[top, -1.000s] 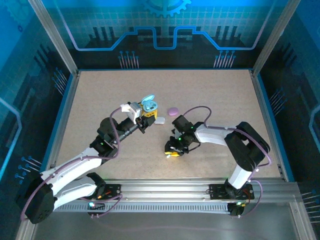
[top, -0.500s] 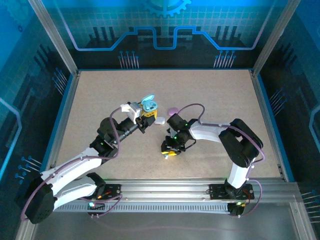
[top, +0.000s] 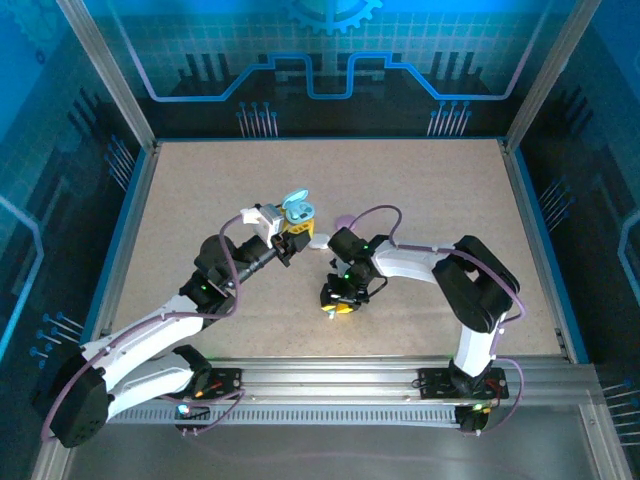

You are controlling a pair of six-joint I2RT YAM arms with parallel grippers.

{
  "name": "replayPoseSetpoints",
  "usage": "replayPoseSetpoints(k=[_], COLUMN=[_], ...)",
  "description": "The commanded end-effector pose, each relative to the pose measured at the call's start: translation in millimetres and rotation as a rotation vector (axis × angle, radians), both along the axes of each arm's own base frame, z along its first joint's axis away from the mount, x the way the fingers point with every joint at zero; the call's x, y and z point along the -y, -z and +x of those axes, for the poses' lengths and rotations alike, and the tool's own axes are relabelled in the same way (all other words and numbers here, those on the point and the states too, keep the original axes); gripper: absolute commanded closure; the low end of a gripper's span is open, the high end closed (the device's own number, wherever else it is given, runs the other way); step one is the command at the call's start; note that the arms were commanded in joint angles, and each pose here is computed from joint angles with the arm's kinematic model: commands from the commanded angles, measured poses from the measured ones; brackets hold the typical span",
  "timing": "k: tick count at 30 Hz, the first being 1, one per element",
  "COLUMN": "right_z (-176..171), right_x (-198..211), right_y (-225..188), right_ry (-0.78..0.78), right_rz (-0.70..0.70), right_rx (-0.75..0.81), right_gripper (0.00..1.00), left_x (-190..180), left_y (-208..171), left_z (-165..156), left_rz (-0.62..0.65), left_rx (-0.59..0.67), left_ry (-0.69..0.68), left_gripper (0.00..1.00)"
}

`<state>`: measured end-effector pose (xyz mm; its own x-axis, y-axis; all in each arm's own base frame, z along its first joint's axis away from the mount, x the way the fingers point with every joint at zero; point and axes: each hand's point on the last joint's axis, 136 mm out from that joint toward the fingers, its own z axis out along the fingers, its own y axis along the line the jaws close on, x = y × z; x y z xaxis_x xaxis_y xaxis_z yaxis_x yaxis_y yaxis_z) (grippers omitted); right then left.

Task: Insert wireless bluetooth earbuds into charging case

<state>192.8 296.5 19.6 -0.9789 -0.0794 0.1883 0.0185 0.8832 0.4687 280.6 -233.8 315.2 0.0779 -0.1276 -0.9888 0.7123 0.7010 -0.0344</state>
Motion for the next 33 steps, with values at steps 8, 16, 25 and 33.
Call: replayPoseSetpoints(k=[8,16,25,33], right_z=[-9.0,-13.9,-15.2,-16.1], right_x=[-18.5,-31.4,-33.9,-33.6], right_y=[-2.8,-12.1,-13.7,-9.3], right_ry=[-0.099,-0.167,-0.199,-0.297], right_rz=[0.031,0.048,0.034,-0.044], right_rx=[-0.006,0.01,0.011,0.04], right_gripper=[0.66,0.65,0.64,0.64], left_x=[-3.9,-4.1,-9.8,-36.2], left_y=[-4.6,-5.1,-6.9,-16.6], left_z=[-1.9,-1.0,-1.4,-1.5], left_rz=[-0.001,0.0,-0.002,0.019], left_rx=[0.029,0.03,0.041,0.075], left_ry=[-0.018,-0.021,-0.048,-0.182], left_gripper=[0.69,0.69,0.69,0.7])
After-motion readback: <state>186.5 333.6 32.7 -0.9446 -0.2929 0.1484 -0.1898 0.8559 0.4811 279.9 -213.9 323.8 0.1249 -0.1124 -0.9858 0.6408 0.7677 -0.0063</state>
